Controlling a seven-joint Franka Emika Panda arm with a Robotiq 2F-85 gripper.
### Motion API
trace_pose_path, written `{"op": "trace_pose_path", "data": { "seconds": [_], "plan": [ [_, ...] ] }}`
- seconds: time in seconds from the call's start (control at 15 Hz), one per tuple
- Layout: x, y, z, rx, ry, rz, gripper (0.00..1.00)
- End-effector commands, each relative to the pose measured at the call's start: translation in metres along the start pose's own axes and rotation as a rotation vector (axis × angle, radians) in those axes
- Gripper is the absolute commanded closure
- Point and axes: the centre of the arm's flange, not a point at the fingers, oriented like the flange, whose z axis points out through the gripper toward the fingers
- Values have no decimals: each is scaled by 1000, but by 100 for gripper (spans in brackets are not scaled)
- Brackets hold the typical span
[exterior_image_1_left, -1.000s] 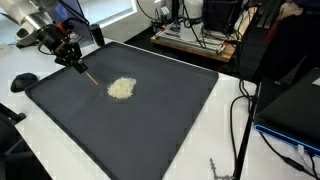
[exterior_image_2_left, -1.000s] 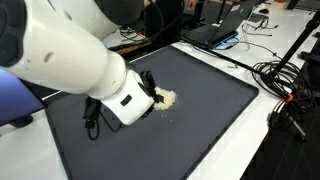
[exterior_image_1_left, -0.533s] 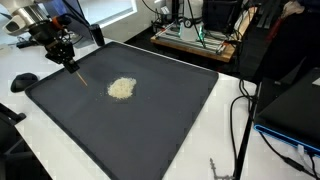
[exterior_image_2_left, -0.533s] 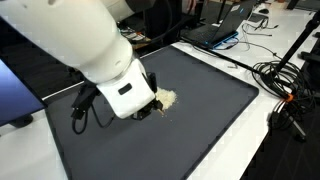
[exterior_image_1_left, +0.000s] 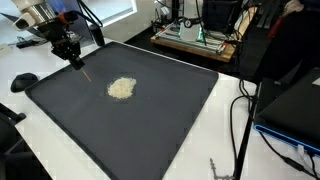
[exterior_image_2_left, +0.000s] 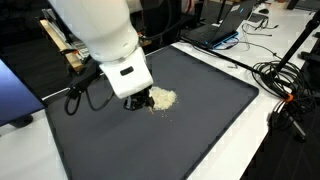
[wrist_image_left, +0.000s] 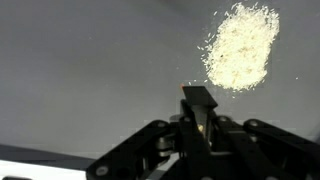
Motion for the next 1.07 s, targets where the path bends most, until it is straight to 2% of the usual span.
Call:
{"op": "trace_pose_path", "data": {
  "seconds": [0.0,0.6,1.0],
  "plan": [
    [-41,-69,6,-67,-29,-17,97],
    [-48,-143,14,-201,-9,-83,97],
    [-64,-217,26,-293,-22,-83,97]
  ]
}}
